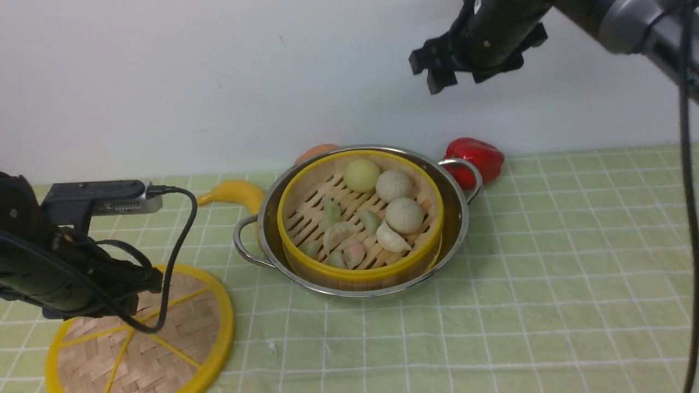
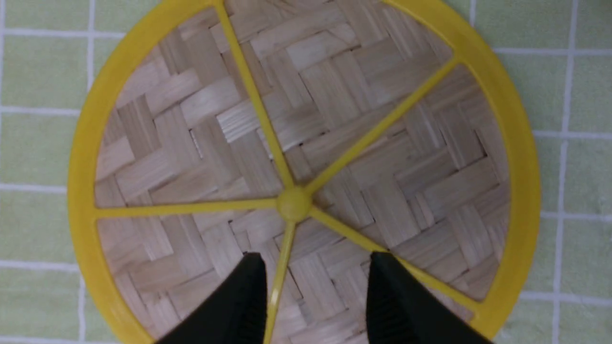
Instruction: Place the steamer in the pot on the green tablecloth, and put the lid on the steamer.
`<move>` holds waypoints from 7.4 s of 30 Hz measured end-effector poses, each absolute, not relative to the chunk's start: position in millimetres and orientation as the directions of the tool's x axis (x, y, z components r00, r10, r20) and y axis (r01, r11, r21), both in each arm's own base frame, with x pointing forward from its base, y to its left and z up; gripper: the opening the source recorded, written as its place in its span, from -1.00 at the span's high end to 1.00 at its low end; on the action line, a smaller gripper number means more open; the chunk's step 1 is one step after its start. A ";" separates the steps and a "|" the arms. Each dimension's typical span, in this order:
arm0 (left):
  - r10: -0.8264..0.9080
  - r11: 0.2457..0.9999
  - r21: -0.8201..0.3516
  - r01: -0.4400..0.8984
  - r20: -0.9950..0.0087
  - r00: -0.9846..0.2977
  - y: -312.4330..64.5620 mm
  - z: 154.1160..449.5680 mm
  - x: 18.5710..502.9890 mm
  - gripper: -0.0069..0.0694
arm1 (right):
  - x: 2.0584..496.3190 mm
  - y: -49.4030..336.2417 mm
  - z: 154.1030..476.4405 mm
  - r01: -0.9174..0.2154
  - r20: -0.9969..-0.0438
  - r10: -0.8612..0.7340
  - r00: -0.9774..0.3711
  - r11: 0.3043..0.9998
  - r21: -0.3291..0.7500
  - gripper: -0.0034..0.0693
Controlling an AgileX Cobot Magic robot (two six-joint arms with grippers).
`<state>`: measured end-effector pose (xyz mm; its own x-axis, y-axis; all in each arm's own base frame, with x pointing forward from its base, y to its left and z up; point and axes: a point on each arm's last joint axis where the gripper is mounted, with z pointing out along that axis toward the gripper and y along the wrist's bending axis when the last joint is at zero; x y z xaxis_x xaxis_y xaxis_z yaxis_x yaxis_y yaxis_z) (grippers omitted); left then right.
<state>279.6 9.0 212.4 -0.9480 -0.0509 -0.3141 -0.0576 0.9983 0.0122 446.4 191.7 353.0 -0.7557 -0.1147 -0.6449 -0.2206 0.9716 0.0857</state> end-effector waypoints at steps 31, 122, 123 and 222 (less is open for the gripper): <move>-0.029 0.999 0.019 -0.035 -0.260 -0.965 9.6 162.5 305.7 0.47 | 17.3 -2.6 406.9 -0.137 -0.848 0.213 -0.486 0.939 0.315 -0.47; 0.605 0.793 0.177 0.582 -0.330 -0.724 -235.2 242.9 436.6 0.50 | -32.6 -16.7 391.7 -0.212 -0.843 0.352 -0.406 0.861 0.462 0.05; 0.605 0.793 0.177 0.582 -0.330 -0.724 -235.2 242.9 436.6 0.50 | -32.6 -16.7 391.7 -0.212 -0.843 0.352 -0.406 0.861 0.462 0.05; 0.348 0.868 0.007 0.496 -0.721 -0.599 -70.8 269.9 125.2 0.84 | 23.8 -0.8 320.8 -0.235 -0.919 0.032 -0.393 0.963 0.134 0.95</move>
<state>125.2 -70.8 269.9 -0.5991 0.3480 -0.7210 0.4957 0.8685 0.0073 23.8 -0.8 320.8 -0.3929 0.0317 -0.9191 -0.2347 0.9628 0.1335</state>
